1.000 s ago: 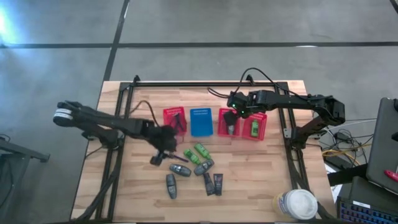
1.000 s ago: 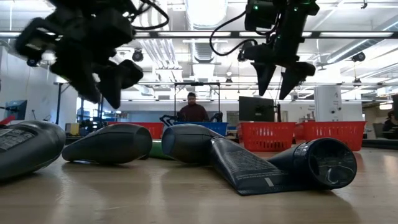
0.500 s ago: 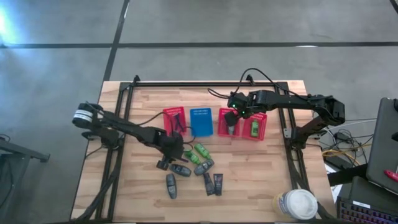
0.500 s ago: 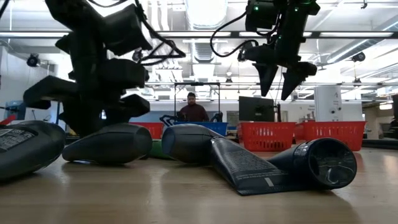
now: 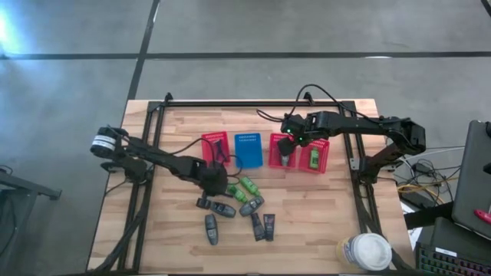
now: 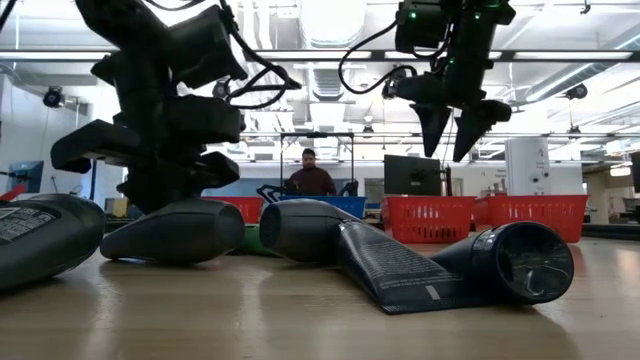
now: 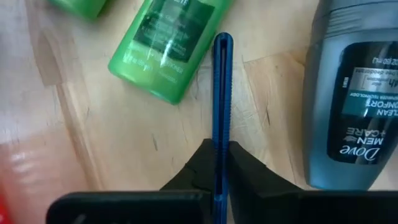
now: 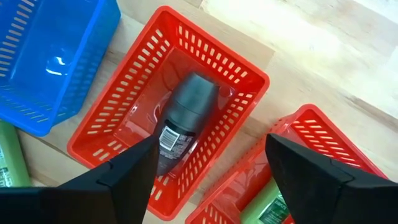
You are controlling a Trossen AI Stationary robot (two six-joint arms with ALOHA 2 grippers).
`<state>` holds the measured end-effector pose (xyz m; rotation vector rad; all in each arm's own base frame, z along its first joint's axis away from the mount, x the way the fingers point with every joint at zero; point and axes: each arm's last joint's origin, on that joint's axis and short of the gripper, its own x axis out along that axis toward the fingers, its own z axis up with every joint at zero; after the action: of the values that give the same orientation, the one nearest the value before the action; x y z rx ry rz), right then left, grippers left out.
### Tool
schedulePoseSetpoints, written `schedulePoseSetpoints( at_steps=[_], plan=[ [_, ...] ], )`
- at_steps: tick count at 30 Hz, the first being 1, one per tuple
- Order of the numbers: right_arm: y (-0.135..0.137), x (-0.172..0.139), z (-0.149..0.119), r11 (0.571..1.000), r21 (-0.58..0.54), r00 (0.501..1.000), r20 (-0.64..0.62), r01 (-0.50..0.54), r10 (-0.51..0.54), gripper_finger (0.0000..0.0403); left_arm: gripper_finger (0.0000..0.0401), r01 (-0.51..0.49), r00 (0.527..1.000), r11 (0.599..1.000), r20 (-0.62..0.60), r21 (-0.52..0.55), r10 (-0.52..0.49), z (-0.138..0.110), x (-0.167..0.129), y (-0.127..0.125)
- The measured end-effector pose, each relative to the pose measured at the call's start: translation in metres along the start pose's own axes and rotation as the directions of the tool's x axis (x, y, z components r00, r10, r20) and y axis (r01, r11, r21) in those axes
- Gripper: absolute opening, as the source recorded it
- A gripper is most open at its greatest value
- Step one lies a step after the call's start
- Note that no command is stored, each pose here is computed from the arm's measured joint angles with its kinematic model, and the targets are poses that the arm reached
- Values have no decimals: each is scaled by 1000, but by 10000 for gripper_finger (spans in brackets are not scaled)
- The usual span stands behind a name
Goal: Pick & Place Travel size toiletries
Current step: Put the blue razor into the left red bin
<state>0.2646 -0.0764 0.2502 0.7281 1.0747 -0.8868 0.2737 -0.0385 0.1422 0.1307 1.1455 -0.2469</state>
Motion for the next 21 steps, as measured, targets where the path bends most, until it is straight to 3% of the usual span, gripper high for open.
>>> schedulePoseSetpoints(
  at_steps=[4, 6, 8, 9, 10, 11, 14, 15, 16, 18, 21],
  plan=[
    [-1, 0, -1, 1000, -2, 1000, -8, 8, -8, 280, 23, -10, 997, 994, -72, -109, 2, -5, -16, -2],
    [-1, 0, -1, 1000, -3, 1000, -8, 9, -9, 277, 22, -26, 999, 980, -42, -198, 18, -3, -32, -2],
    [-1, 0, -1, 1000, -6, 1000, -8, 9, -9, 274, 20, -45, 999, 944, 8, -328, 51, -3, -52, -3],
    [-1, 0, -1, 1000, -6, 1000, -7, 9, -9, 273, 20, -54, 996, 905, 40, -423, 78, -4, -62, -2],
    [-1, 0, -1, 1000, -7, 1000, -7, 9, -9, 272, 20, -54, 991, 840, 72, -540, 110, -5, -70, 1],
    [-1, 0, -1, 1000, -7, 1000, -7, 10, -10, 271, 20, -45, 983, 748, 103, -662, 150, -7, -79, 4],
    [-1, 0, 0, 1000, -9, 1000, 9, 22, -22, 267, 23, 35, 931, 357, 160, -934, 328, -14, -104, 18],
    [-1, 0, 0, 1000, -10, 1000, 13, 25, -25, 266, 24, 64, 908, 245, 158, -967, 388, -18, -109, 22],
    [-1, 0, 0, 1000, -9, 1000, 15, 25, -25, 265, 25, 85, 882, 163, 151, -983, 448, -22, -112, 25],
    [-1, 0, 1, 1000, -7, 999, 24, 22, -22, 265, 25, 139, 825, 70, 155, -988, 544, -27, -116, 34],
    [-1, 0, 1, 1000, -6, 999, 33, 26, -26, 271, 21, 212, 769, 18, 179, -977, 613, -33, -111, 49]
  ],
)
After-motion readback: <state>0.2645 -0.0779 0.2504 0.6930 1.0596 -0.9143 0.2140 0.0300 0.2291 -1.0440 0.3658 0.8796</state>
